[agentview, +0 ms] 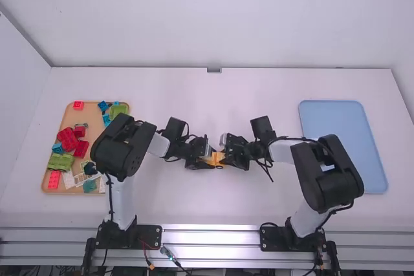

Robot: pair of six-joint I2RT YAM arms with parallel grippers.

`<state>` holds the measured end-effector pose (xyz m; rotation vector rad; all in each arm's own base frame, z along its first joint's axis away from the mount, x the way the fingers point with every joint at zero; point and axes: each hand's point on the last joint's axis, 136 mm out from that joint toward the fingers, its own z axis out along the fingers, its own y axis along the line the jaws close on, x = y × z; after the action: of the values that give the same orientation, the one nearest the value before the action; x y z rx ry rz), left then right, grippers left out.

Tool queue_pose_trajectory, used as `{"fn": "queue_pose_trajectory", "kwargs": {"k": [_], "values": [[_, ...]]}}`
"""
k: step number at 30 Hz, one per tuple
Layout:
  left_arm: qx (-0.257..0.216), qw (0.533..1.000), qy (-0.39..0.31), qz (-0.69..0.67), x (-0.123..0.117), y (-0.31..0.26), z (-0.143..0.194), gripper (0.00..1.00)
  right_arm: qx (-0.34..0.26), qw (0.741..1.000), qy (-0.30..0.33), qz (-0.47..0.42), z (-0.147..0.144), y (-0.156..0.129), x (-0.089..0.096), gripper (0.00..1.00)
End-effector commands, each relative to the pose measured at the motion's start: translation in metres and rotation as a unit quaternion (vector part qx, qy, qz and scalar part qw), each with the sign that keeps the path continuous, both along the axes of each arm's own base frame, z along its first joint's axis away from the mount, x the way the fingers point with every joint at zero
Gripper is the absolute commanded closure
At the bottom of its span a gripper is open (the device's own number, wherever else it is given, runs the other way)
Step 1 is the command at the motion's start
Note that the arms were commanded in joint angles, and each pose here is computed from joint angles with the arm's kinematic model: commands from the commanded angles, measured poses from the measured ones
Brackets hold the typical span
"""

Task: Assemble lego blocks to make yellow taxi

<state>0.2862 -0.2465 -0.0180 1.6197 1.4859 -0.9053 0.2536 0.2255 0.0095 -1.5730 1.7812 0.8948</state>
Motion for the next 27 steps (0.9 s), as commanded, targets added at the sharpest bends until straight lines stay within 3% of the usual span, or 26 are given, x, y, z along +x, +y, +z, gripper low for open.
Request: {"fn": "queue_pose_trajectory", "kwargs": {"k": [1, 8, 18, 27], "values": [[0.001, 1.000, 0.018, 0.003, -0.002, 0.000, -0.004, 0.49, -0.014, 1.000, -0.008, -0.003, -0.002, 0.003, 0.007, 0.85], [-0.007, 0.999, 0.035, 0.029, 0.005, -0.002, 0.000, 0.47, -0.027, 0.999, -0.026, -0.012, -0.004, 0.006, 0.014, 0.86], [-0.004, 0.999, 0.046, 0.027, -0.005, 0.000, -0.005, 0.50, -0.039, 0.998, -0.048, -0.019, -0.006, -0.002, 0.023, 0.86], [-0.004, 0.999, 0.047, 0.027, -0.005, 0.000, -0.005, 0.51, -0.040, 0.998, -0.056, -0.008, -0.007, -0.002, 0.022, 0.86]]}}
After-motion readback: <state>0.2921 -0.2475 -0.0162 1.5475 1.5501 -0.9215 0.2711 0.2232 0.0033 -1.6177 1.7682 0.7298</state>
